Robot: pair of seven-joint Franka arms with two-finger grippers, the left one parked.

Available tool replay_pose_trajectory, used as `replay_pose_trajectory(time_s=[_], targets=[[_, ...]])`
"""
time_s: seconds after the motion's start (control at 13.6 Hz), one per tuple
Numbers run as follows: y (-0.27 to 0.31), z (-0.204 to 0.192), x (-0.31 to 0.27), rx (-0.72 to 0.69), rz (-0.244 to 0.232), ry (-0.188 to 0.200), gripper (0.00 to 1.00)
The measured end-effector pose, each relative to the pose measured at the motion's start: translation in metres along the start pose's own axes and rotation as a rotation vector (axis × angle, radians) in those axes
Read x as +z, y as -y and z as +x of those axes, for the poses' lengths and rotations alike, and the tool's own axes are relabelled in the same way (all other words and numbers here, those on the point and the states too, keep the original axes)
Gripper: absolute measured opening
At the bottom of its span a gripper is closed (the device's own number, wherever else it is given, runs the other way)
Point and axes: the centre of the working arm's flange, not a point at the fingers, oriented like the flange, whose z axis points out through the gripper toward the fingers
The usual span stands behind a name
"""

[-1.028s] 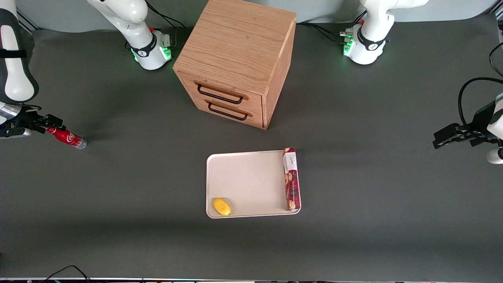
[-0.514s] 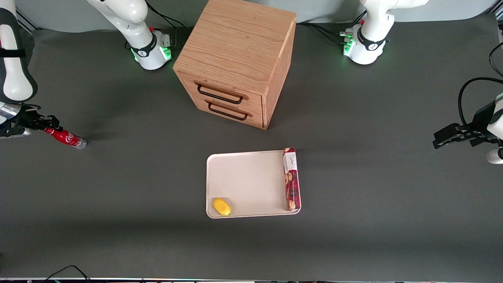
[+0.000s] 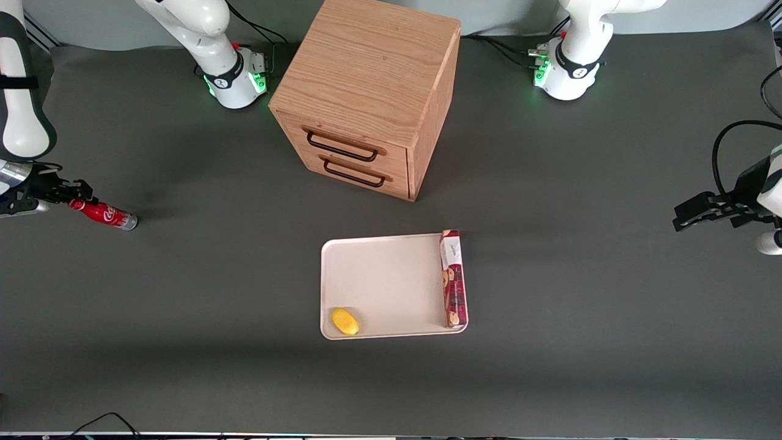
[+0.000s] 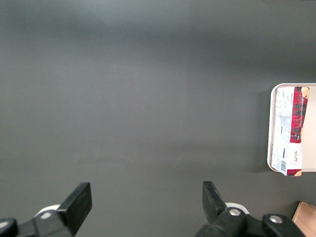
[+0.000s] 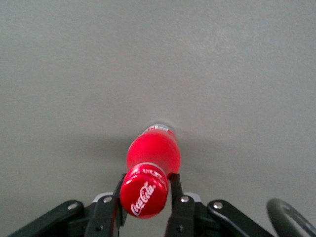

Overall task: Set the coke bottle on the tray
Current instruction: 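Close the right gripper on the bottle neck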

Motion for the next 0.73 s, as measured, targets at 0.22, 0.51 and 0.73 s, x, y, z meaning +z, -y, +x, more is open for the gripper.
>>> replay_pose_trajectory(time_s=[0.22, 0.51, 0.73], targets=[[0.005, 0.017, -0.033, -0.027, 0.001, -0.010, 0.36], [0.019, 0.032, -0.065, -0.065, -0.003, -0.026, 0.36], [0.030, 0.045, -0.091, -0.096, -0.004, -0.030, 0.36]])
